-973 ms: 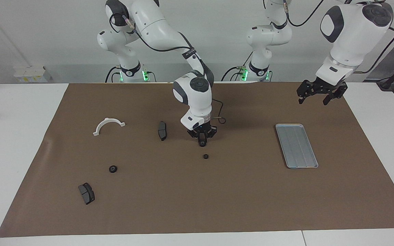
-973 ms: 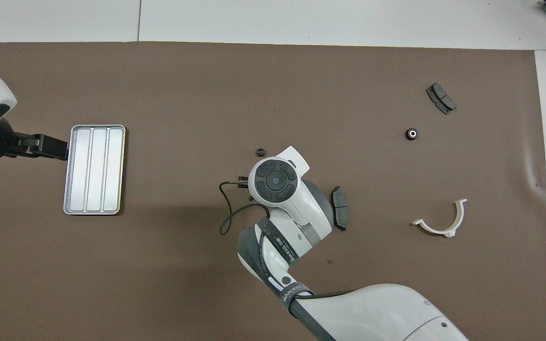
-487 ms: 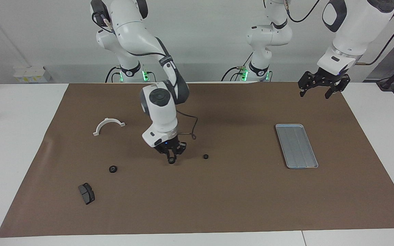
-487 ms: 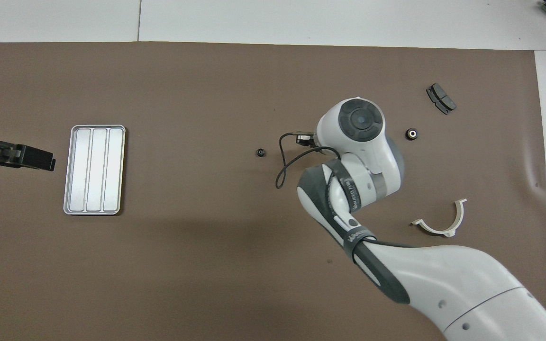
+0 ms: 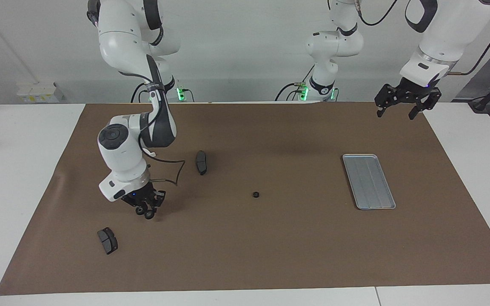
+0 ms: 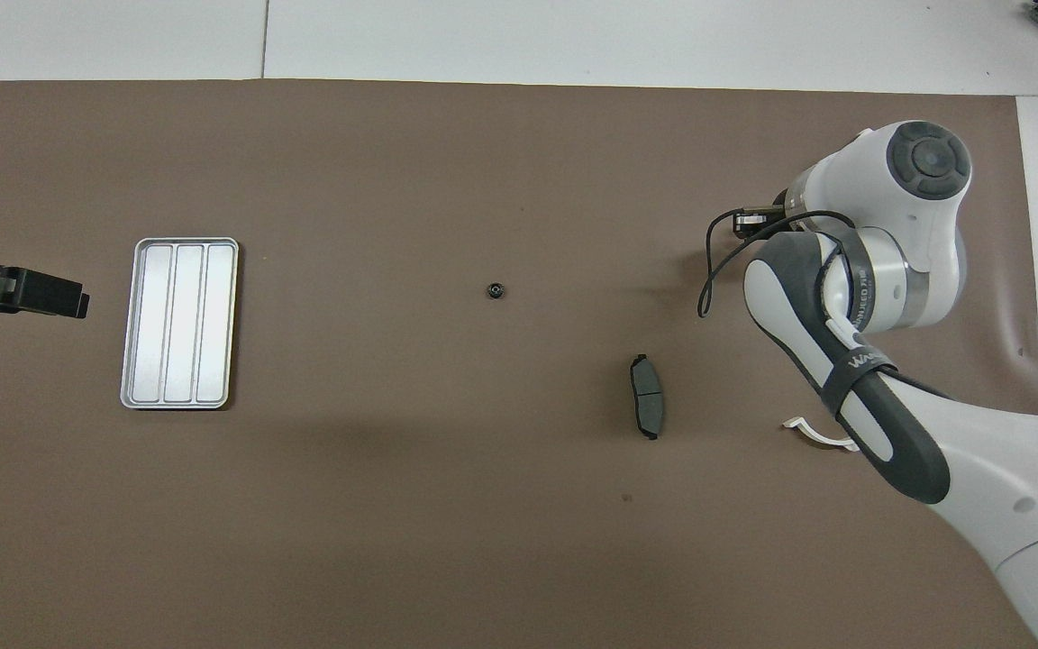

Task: Place bearing gear from tray to pile
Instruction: 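Place the gear beside the first one near the dark bracket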

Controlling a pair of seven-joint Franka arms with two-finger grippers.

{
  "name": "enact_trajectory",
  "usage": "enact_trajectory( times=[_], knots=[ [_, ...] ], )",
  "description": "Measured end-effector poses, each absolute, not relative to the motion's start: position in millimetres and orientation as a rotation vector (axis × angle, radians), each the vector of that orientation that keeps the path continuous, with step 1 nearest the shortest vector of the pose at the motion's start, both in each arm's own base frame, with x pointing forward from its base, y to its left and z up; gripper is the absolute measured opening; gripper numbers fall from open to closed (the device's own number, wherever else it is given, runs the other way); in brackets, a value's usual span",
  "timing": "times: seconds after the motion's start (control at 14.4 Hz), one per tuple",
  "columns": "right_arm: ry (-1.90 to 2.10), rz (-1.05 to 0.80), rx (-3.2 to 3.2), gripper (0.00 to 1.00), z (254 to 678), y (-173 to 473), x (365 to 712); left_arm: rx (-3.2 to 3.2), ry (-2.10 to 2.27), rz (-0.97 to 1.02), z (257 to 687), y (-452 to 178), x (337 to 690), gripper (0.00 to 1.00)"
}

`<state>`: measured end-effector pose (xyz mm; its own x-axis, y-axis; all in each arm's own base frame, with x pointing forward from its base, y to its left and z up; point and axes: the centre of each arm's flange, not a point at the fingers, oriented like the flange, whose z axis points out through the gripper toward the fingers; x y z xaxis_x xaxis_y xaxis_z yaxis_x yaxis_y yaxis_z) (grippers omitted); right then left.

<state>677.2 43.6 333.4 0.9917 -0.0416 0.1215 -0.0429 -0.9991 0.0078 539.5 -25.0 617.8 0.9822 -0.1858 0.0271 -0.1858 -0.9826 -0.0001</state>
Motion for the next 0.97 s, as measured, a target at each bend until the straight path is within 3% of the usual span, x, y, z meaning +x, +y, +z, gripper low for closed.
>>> enact_trajectory(
  times=[0.7, 0.83, 0.97],
  knots=[
    [-0.088, 0.162, 3.111, 0.29, 322, -47, 672, 3.124, -0.291, 0.027, 615, -21, 539, 1.00],
    [-0.094, 0.163, 3.110, 0.43, 316, -51, 669, 3.125, -0.278, 0.027, 615, -17, 539, 1.00],
    [-0.075, 0.163, 3.115, 0.65, 315, -42, 669, 3.126, -0.272, 0.027, 615, -15, 539, 1.00]
  ],
)
